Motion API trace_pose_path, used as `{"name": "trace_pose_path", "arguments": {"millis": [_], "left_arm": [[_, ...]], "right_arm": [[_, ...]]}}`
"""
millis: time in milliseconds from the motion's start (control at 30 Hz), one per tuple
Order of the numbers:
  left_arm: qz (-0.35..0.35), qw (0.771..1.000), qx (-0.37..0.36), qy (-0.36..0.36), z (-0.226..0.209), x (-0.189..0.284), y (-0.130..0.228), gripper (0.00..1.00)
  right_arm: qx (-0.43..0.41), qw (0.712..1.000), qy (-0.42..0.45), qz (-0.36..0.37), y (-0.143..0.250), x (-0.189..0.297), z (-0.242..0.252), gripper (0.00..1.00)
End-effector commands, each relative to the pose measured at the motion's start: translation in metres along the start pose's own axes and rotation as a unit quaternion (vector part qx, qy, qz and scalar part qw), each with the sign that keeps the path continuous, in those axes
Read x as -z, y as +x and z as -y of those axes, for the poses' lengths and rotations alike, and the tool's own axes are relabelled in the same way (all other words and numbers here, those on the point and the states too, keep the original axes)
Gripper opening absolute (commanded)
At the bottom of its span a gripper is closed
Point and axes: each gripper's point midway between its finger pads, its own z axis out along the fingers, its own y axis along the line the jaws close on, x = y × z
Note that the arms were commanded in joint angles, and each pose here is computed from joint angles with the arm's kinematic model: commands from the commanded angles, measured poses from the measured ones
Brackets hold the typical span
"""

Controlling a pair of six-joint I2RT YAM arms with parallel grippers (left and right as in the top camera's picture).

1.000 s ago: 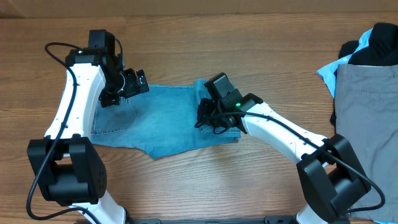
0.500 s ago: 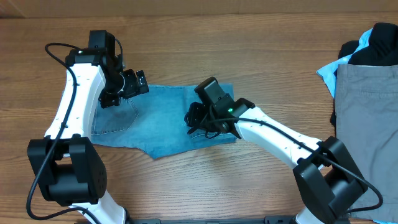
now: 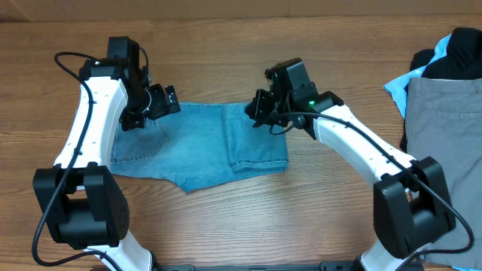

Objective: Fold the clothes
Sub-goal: 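Lay the folded legs over the jeans seat and open the right gripper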

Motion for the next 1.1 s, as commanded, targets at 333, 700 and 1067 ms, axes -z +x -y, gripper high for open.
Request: {"name": "trace_pose_path", "arguments": {"millis": [333,700,1067], "left_arm": [[0.009,1.000,-0.004,0.000,0.002,0.008,0.002,1.00],[0.010,1.000,-0.004,-0.002,0.002,0.008,0.002,1.00],[0.013,1.000,-0.004,-0.001,0.002,0.008,0.000,1.00]], "right_arm": [[-0.021,0.989,-0.117,-0.085,0.014,-0.082,0.017,0.05],[-0.062,0.993,-0.081,-0.062,-0.010,-0.058,0.049,0.04],[0.013,0.995,-0.046,-0.092,0.022,0.010,0.015,0.10]]}}
